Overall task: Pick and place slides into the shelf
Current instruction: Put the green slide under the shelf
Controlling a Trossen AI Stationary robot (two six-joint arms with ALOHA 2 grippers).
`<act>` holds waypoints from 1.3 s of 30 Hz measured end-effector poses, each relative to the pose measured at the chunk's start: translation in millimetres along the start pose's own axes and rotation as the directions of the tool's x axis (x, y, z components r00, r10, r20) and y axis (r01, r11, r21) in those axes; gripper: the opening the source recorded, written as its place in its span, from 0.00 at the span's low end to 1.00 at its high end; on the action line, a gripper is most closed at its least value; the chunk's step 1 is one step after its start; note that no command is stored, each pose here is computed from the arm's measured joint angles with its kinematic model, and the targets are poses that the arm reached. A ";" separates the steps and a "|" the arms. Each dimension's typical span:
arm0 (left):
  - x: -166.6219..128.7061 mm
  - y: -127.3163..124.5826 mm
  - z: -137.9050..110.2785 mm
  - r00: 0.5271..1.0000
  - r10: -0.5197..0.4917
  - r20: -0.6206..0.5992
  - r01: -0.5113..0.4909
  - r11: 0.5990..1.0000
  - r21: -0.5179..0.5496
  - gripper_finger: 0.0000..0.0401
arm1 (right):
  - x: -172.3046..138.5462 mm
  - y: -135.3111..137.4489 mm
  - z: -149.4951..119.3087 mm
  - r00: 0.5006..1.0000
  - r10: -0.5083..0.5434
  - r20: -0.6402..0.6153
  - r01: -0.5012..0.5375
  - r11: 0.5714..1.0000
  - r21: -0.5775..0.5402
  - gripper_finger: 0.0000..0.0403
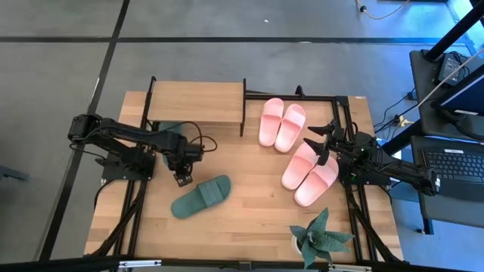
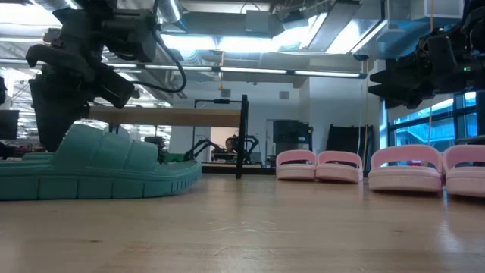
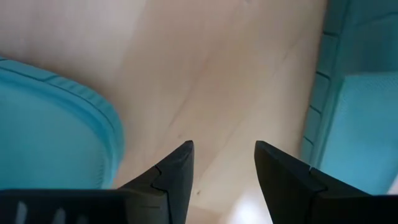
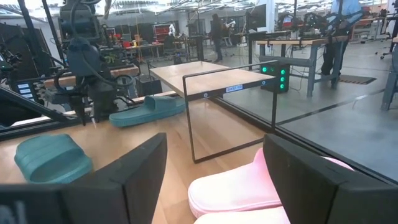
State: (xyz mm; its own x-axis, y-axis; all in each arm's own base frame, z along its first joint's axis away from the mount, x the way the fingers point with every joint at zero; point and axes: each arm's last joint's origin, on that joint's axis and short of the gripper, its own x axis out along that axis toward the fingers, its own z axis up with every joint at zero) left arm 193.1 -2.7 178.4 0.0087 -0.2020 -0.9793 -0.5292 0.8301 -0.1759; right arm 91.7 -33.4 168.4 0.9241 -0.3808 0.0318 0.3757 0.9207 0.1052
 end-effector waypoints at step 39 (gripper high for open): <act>34.4 19.9 14.7 0.906 0.401 -0.135 -0.411 0.910 -0.053 0.40 | 0.9 -0.1 -1.2 1.000 -0.001 -0.014 0.001 1.000 -0.004 0.66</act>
State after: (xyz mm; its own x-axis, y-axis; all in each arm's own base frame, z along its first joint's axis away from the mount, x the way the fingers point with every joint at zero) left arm 195.4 14.5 139.8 -0.3186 0.0800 -0.9445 -0.5304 0.8108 0.2476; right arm 92.6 -33.7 167.3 0.9246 -0.3806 0.0173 0.3770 0.9206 0.1017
